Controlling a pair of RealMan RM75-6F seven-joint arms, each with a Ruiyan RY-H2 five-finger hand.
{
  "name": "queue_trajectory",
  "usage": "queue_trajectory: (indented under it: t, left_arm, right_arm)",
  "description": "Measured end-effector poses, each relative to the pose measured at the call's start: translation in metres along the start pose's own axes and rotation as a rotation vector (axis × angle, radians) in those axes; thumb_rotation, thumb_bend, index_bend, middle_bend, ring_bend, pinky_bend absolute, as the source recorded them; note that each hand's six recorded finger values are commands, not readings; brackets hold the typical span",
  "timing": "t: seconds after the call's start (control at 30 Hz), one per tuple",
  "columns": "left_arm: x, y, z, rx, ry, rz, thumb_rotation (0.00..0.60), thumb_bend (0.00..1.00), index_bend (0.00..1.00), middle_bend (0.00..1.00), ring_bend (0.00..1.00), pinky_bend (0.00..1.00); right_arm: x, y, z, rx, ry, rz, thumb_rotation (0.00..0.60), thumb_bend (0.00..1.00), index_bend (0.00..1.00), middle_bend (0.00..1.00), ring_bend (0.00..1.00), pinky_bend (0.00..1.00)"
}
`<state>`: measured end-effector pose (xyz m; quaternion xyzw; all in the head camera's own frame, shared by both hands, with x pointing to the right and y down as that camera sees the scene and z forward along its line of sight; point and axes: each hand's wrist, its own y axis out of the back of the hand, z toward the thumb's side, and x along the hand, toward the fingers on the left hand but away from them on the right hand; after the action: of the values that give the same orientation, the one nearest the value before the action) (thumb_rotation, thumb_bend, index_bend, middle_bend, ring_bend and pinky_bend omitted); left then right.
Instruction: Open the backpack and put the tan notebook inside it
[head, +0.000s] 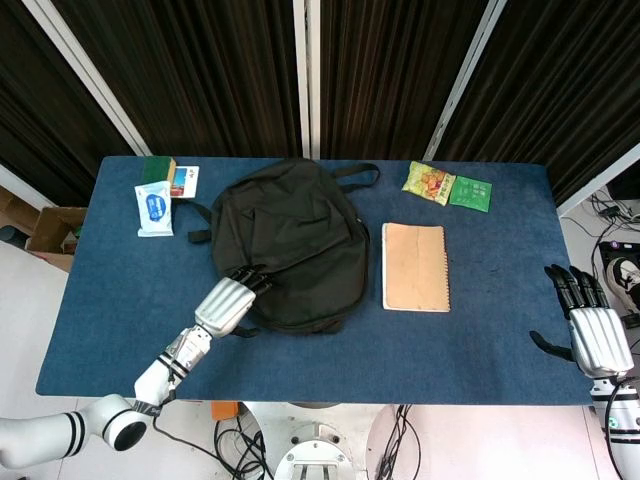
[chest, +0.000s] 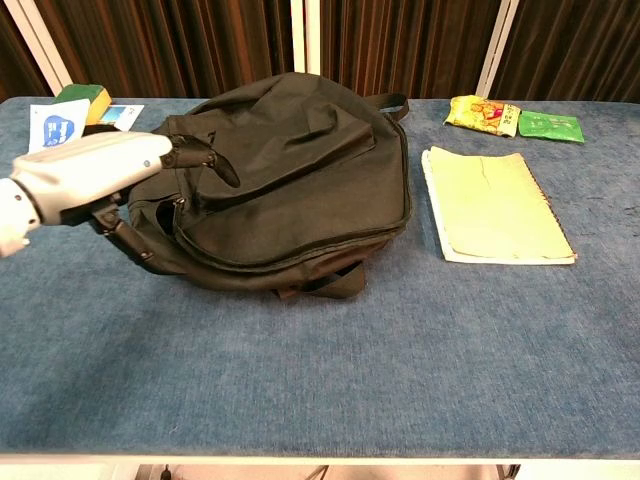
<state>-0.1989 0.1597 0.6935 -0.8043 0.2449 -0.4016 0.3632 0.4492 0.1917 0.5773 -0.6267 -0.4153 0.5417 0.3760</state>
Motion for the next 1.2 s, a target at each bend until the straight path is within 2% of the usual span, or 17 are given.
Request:
queue_trajectory:
  t: [0.37, 0.63, 0.93, 1.0, 1.2]
  left_arm:
    - [0.014, -0.018, 0.01, -0.011, -0.008, -0.031, 0.6, 0.04, 0.25, 0.2, 0.11, 0.17]
    - [0.031, -0.025, 0.02, -0.036, -0.029, -0.019, 0.6, 0.13, 0.28, 0.22, 0.14, 0.17]
    - [0.044, -0.013, 0.021, -0.066, -0.032, 0.086, 0.6, 0.23, 0.32, 0.32, 0.21, 0.22]
    - [0.044, -0.011, 0.021, -0.079, -0.032, 0.099, 0.6, 0.28, 0.33, 0.33, 0.22, 0.23]
    - [0.045, -0.007, 0.018, -0.114, -0.029, 0.129, 0.6, 0.33, 0.34, 0.37, 0.25, 0.25]
  right_arm:
    - [-0.001, 0.0, 0.0, -0.003, -0.001, 0.0, 0.6, 0.13, 0.07, 0.11, 0.0, 0.1]
    - [0.001, 0.002, -0.002, -0.004, -0.012, -0.01, 0.6, 0.13, 0.07, 0.11, 0.0, 0.1]
    - [0.002, 0.001, -0.001, -0.005, -0.015, -0.005, 0.6, 0.13, 0.07, 0.11, 0.0, 0.1]
    - [0.002, 0.0, -0.001, -0.005, -0.014, -0.002, 0.6, 0.13, 0.07, 0.11, 0.0, 0.1]
    - [0.001, -0.001, 0.0, -0.005, -0.015, 0.002, 0.6, 0.13, 0.07, 0.11, 0.0, 0.1]
